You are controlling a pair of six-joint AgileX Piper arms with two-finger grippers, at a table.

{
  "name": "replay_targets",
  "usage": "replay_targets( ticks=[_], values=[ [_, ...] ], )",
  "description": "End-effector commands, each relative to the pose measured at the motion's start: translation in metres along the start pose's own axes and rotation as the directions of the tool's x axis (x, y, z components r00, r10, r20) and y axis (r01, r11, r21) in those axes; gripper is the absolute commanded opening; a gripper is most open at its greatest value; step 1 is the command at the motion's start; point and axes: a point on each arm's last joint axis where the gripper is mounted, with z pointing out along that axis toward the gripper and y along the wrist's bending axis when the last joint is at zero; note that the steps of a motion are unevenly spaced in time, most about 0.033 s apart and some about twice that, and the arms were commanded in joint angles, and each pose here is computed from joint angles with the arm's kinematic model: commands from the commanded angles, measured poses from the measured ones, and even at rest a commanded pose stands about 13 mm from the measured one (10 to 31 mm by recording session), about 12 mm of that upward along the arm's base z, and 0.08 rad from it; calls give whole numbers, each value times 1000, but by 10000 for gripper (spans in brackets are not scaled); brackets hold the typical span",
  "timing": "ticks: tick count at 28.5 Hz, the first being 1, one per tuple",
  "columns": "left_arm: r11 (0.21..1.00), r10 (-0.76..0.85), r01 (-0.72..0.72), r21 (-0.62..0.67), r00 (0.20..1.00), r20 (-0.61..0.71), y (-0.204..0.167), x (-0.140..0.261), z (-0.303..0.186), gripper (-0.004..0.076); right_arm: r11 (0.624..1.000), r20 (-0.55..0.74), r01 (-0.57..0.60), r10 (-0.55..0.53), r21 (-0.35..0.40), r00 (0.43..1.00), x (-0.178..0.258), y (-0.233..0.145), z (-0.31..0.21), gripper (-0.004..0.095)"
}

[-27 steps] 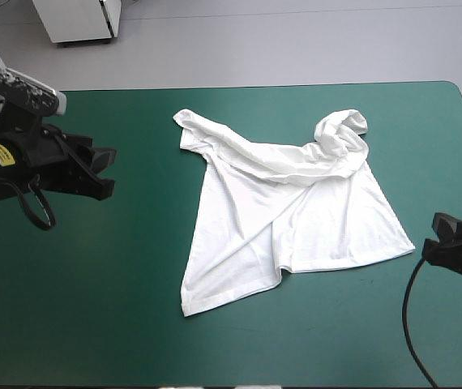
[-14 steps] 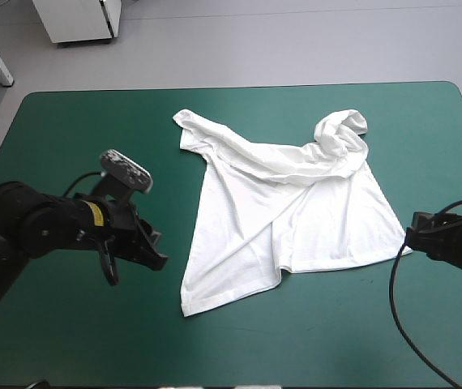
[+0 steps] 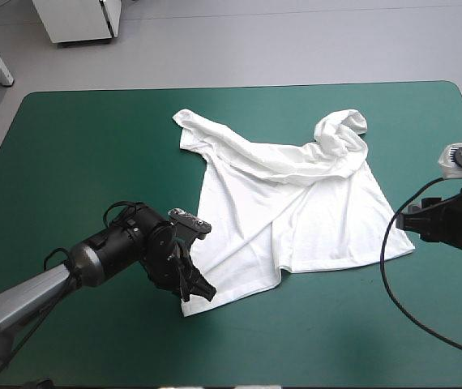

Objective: Fold the cloth

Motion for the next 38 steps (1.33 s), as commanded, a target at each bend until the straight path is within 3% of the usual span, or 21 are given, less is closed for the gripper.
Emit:
replay_targets(
  ticks=[1, 11, 17, 19, 22, 23, 29, 34, 38],
  values=[
    [997, -75, 74, 24, 996, 43, -4, -4, -2, 264, 1000, 22, 11, -11, 1, 1000, -4, 0, -5, 486],
    [987, -163, 163, -12, 984, -69, -5, -7, 40, 264, 1000, 21, 16, -16, 11, 1000, -4, 0, -5, 432],
    [976, -211, 217, 31, 967, -140, -9, -2, 63, 251, 999, 20, 20, -21, 26, 1000, -4, -2, -5, 432],
    [971, -224, 232, 51, 966, -133, -11, -4, 65, 185, 999, 20, 20, -21, 26, 1000, -4, -2, -5, 432],
    [968, -234, 242, 68, 966, -110, -12, -7, 66, -8, 999, 20, 21, -21, 27, 1000, -4, -2, -5, 432],
    [968, -232, 240, 72, 967, -104, -13, -7, 66, -20, 999, 17, 20, -21, 27, 1000, -3, -2, -4, 432],
    [971, -218, 226, 76, 971, -97, -13, -8, 66, -22, 998, -17, 29, -28, 63, 999, -7, -7, 7, 434],
    [971, -216, 224, 86, 973, -86, -13, -9, 66, -22, 993, -83, 21, -11, 117, 996, -25, -19, 48, 467],
    [974, -200, 207, 89, 976, -85, -14, -9, 66, -22, 996, -233, -50, 66, 76, 970, -31, -21, 96, 540]
  ],
)
